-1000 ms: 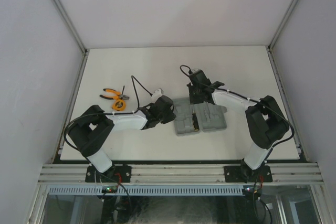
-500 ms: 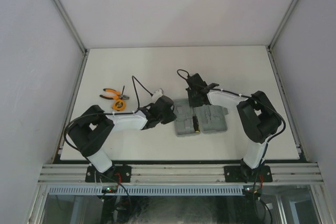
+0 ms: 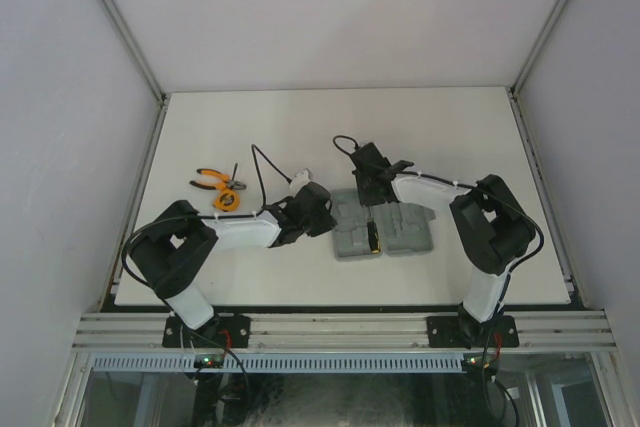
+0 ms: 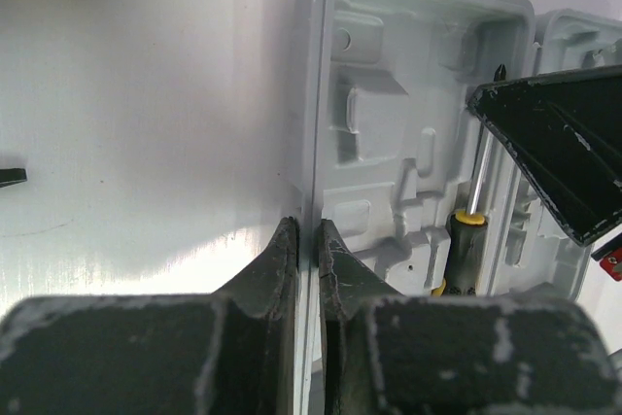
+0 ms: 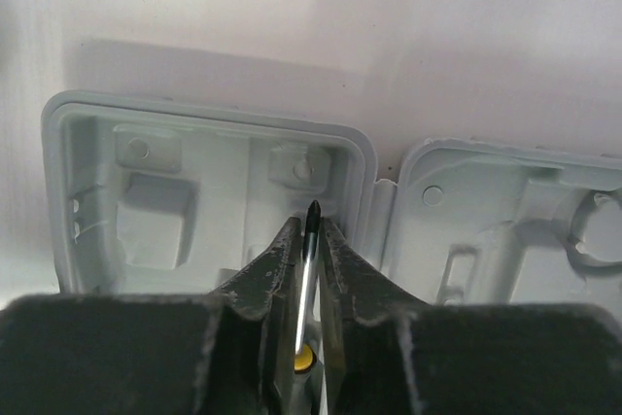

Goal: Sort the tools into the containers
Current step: Place the screwdriver in the storage box.

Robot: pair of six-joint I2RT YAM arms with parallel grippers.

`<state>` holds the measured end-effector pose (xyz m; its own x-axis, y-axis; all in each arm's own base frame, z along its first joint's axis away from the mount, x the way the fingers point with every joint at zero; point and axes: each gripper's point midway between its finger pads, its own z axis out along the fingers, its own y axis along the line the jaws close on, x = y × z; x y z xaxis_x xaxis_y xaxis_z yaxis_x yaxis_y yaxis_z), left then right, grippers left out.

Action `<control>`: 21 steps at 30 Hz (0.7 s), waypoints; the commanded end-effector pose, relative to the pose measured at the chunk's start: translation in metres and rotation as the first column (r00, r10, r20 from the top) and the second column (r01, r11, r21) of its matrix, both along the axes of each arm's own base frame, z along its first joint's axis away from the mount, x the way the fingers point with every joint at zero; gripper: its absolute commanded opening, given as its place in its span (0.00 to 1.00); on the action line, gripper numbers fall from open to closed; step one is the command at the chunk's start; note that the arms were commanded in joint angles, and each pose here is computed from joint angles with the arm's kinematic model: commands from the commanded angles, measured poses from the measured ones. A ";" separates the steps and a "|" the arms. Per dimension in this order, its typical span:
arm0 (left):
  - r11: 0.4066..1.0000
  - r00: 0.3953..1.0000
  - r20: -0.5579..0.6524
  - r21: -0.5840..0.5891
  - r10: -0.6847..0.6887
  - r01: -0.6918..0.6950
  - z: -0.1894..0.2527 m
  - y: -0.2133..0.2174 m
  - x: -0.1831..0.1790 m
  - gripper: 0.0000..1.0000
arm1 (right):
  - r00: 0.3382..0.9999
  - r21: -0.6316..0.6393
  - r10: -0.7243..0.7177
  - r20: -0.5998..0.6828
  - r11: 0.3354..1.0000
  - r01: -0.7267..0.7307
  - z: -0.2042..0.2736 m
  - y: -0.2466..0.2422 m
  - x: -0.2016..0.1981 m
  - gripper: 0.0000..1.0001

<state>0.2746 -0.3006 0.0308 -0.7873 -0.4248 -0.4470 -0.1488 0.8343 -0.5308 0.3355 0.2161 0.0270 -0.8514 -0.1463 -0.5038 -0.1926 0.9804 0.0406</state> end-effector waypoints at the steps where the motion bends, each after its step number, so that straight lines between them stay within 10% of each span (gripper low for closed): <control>1: 0.999 0.999 0.008 -0.004 0.045 -0.045 -0.001 0.008 0.005 0.00 | 0.999 -0.050 -0.019 0.044 0.999 0.021 0.019 -0.014 -0.001 0.14; 21: 0.998 0.998 -0.002 -0.033 0.062 -0.062 -0.001 0.009 0.006 0.00 | 0.998 0.048 -0.002 0.056 0.999 -0.001 0.059 -0.007 -0.043 0.23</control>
